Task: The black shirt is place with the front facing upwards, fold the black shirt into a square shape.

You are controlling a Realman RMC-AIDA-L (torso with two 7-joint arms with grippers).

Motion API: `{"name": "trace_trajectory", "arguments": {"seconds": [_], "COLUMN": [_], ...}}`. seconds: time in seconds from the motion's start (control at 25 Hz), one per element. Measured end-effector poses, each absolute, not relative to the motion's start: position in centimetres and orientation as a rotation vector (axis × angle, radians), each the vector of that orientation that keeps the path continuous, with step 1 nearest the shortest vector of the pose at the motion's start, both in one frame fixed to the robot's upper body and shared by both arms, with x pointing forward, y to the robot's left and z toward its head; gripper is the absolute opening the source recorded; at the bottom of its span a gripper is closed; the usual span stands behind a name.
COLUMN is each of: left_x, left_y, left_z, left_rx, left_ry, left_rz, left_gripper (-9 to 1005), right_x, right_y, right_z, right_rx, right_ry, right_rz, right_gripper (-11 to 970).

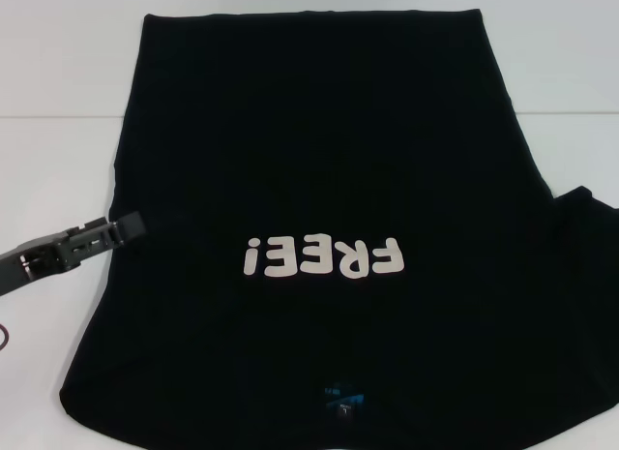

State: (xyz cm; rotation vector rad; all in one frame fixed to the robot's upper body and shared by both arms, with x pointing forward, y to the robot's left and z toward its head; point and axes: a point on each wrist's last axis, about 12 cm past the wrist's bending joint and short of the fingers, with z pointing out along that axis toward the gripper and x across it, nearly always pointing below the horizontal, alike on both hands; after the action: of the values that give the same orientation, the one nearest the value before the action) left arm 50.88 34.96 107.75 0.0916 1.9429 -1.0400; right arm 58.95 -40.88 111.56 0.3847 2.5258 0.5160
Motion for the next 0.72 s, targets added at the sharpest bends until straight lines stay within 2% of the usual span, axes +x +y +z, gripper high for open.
{"name": "trace_trajectory", "arguments": {"seconds": [0.52, 0.72], "left_x": [50.6, 50.8], "left_y": [35.4, 35.4], "left_z": [108.1, 108.3], "left_rx": [0.082, 0.08], "left_ry": [1.915, 1.906], "left_rz": [-1.055, -1.055], "left_gripper": [950, 950], "right_x": [59.4, 59.5], "right_y": [-40.9, -39.1], "right_z": [113.6, 114.7], "right_rx": [0.376, 0.302], "right_ry": [2.473, 2.457], "right_rz": [0.597, 0.74], "right_gripper": [78, 87]}}
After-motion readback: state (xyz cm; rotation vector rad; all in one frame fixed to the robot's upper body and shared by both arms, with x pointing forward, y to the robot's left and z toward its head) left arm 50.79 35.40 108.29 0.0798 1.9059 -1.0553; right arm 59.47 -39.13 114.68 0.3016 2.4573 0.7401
